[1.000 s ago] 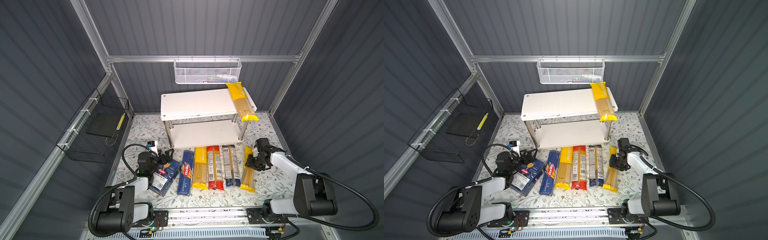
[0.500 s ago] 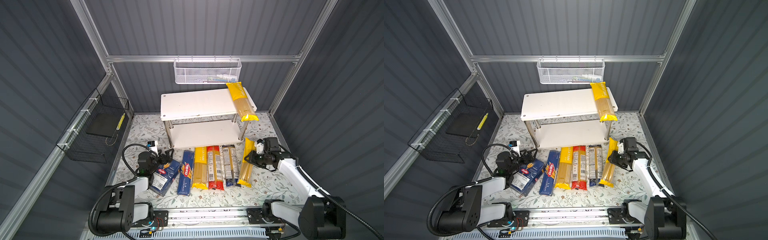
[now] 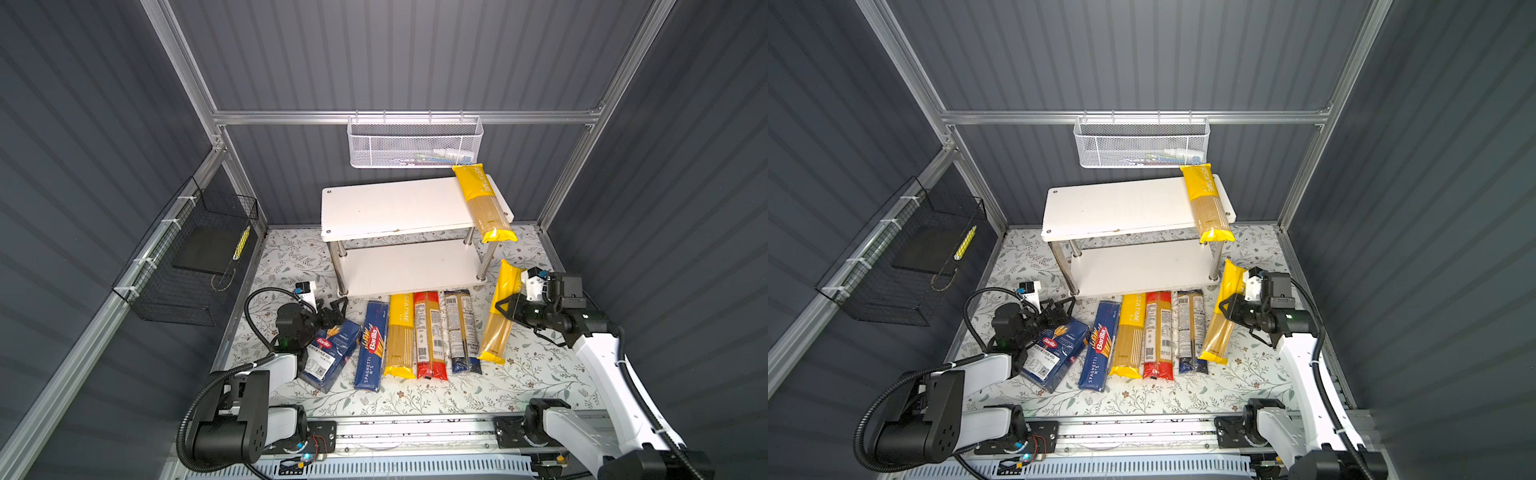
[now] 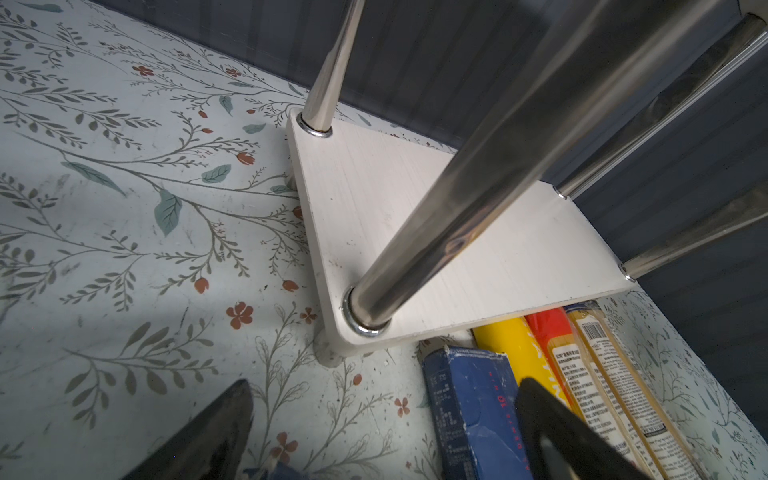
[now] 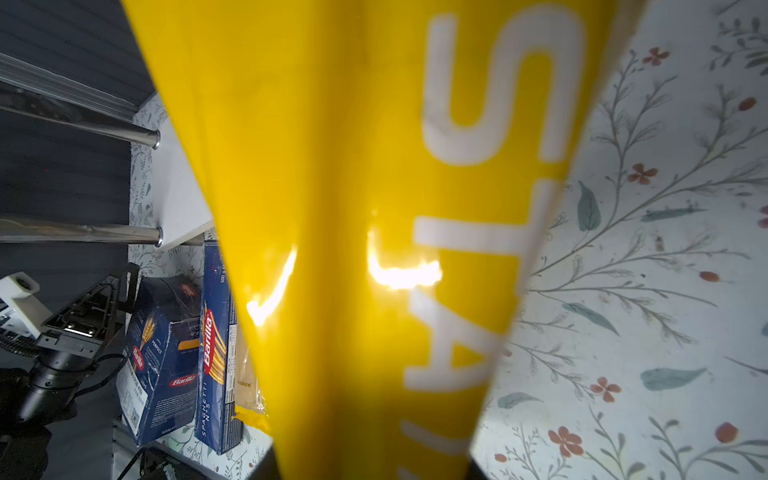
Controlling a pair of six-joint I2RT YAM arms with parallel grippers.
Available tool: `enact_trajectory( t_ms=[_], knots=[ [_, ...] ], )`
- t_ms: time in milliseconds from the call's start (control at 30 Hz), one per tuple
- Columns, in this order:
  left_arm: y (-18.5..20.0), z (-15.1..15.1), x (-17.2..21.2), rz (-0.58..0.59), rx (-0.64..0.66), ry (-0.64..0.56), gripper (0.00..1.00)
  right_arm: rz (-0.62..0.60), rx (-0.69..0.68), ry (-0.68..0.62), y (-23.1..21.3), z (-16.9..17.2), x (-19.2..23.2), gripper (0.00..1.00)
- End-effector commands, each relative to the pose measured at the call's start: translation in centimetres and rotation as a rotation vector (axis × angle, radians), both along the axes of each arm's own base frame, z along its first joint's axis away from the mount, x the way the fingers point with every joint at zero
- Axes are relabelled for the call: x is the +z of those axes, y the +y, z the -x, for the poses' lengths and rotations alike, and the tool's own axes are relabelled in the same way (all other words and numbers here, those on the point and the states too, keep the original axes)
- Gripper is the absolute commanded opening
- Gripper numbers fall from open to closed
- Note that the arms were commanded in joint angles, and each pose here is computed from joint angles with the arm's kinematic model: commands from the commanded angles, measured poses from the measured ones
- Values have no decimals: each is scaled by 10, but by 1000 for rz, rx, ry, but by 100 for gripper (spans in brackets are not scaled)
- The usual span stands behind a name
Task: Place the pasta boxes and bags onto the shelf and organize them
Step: 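Lift the yellow bag upright with the right gripper toward the shelf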
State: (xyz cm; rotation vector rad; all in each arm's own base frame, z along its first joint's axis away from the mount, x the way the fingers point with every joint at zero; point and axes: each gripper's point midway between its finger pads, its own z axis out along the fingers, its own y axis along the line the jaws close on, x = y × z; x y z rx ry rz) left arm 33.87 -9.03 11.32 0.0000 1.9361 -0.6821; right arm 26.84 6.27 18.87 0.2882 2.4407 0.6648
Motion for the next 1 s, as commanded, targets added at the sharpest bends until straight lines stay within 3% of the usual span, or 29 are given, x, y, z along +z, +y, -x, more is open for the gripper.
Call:
enact_trajectory(
  t_ms=[0, 333, 967],
  knots=[
    [-10, 12, -24, 12, -42, 109, 99, -1, 21, -122, 3, -6, 43, 2],
    [-11, 11, -25, 10, -43, 111, 99, -22, 83, -206, 13, 12, 89, 1],
    [-11, 12, -24, 8, -43, 104, 99, 62, 55, -370, 3, 30, 172, 2]
  ],
)
